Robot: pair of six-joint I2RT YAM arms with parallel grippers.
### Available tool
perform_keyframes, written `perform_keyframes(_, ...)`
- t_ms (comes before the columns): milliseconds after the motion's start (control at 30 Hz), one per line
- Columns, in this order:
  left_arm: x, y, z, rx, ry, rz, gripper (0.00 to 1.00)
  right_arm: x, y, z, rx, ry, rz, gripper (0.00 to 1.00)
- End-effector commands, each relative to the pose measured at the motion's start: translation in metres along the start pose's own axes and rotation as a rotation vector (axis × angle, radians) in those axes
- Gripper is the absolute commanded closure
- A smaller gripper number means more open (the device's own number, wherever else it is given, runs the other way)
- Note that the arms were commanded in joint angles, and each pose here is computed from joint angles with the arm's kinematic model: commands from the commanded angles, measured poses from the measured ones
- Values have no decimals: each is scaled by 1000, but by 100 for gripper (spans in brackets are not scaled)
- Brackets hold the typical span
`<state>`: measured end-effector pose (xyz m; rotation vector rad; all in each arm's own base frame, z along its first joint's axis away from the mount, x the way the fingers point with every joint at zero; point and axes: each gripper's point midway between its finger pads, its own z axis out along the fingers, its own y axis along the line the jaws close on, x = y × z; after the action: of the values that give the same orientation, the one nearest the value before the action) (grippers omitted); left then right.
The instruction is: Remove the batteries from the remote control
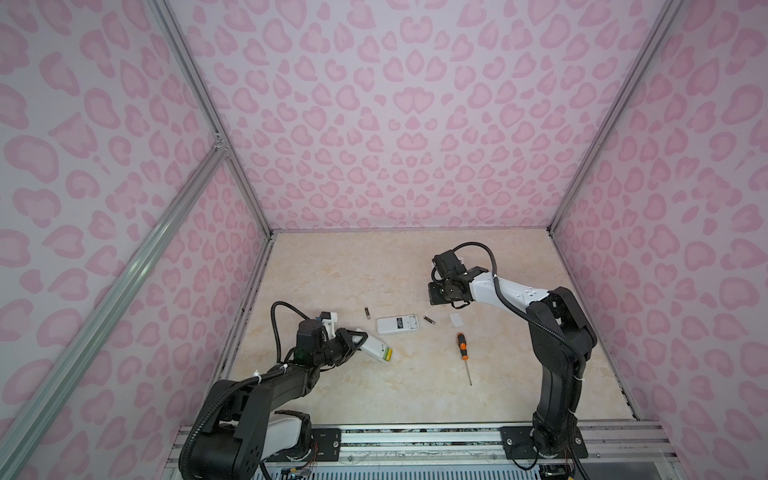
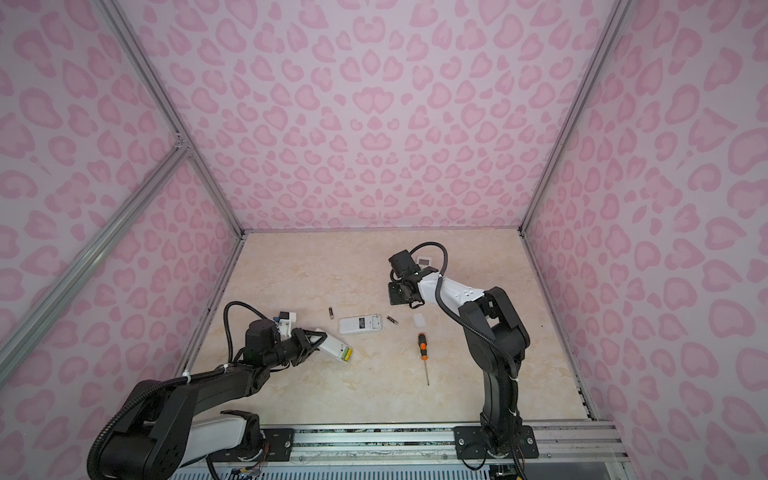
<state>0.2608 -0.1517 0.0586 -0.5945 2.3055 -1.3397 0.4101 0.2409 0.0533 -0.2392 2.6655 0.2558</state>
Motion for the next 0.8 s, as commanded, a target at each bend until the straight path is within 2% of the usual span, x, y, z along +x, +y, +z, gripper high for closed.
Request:
perform_keyframes(0, 1, 4, 0, -20, 1, 9, 94, 5, -3, 12, 39, 43, -40, 95)
perform_keyframes(200, 6, 11, 3, -39, 37, 5, 90, 7, 2, 24, 55, 68, -63, 91)
perform_keyframes(433, 5, 13, 7, -61, 54, 4, 75, 12, 7, 27, 57, 78, -67, 73)
perform_keyframes(467, 4, 13, 7, -65, 52, 10, 73, 0, 12, 21, 47, 50, -66, 71)
perform_keyframes(567, 0, 15, 5, -95, 42, 24, 65, -5, 14, 14, 48, 35, -68, 65)
perform_keyframes(733, -7, 20, -3, -190, 15, 77, 39, -12, 18, -4, 35, -7, -69, 62)
perform_keyframes(767, -5, 26, -6, -236, 21, 78, 35, -1, 16, -1, 35, 12, -70, 62)
